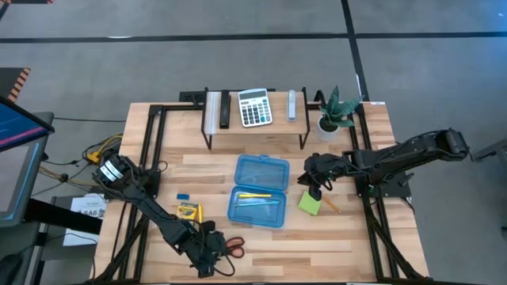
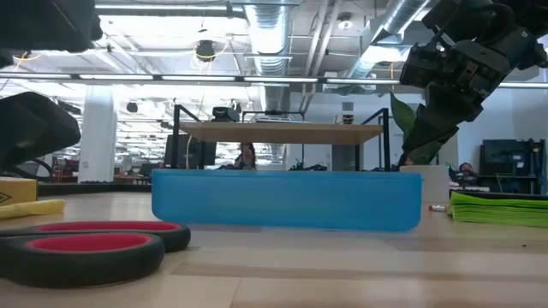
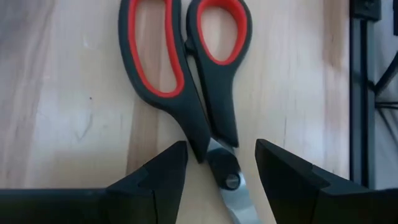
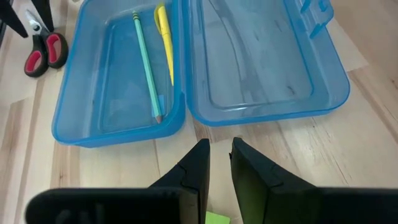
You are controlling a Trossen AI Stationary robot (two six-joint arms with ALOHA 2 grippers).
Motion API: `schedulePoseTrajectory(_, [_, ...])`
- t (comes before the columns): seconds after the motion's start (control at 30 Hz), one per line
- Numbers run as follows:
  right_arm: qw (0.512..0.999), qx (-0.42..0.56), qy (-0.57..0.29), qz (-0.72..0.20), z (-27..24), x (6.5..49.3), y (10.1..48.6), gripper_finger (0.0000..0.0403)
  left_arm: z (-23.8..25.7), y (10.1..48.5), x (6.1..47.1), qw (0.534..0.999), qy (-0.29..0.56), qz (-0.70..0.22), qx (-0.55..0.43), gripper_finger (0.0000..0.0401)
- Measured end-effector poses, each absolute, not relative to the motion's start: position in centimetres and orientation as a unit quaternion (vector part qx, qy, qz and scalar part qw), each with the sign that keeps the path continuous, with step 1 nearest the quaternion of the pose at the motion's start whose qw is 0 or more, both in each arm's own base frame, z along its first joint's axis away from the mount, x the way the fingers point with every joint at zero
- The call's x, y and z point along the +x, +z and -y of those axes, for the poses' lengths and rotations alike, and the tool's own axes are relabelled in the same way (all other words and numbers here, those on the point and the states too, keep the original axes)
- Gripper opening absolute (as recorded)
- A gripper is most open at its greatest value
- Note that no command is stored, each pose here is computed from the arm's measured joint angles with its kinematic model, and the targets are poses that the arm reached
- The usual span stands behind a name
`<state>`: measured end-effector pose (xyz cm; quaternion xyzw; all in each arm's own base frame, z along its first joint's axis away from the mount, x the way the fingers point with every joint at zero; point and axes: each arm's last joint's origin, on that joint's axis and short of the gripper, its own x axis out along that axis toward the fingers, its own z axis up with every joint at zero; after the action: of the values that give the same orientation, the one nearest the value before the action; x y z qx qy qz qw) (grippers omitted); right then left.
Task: Pack school essentials
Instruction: Put the scissors into the blue supply box
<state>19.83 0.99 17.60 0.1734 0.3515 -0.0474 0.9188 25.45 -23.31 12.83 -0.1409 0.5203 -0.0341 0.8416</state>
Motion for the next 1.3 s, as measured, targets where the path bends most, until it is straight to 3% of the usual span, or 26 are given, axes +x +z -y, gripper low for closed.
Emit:
schedulePoseTrajectory(0.4, [0.919, 0.176, -0.047, -0.350, -1.0, 19.8, 17.6, 0.0088, 22.5, 11.8, 25.6, 0.821, -0.010, -0.554, -0.137, 0.0180])
schedulePoseTrajectory(0.97, [0.919, 0.176, -0.047, -0.350, -1.0, 19.8, 17.6, 0.0088, 20.8, 13.1, 27.2, 0.805, 0.015, -0.591, -0.056, 0.0082])
schedulePoseTrajectory(1.3, [0.919, 0.173, -0.045, -0.351, -1.0, 19.8, 17.6, 0.0088, 20.4, 13.8, 27.2, 0.789, 0.042, -0.613, -0.020, 0.0062])
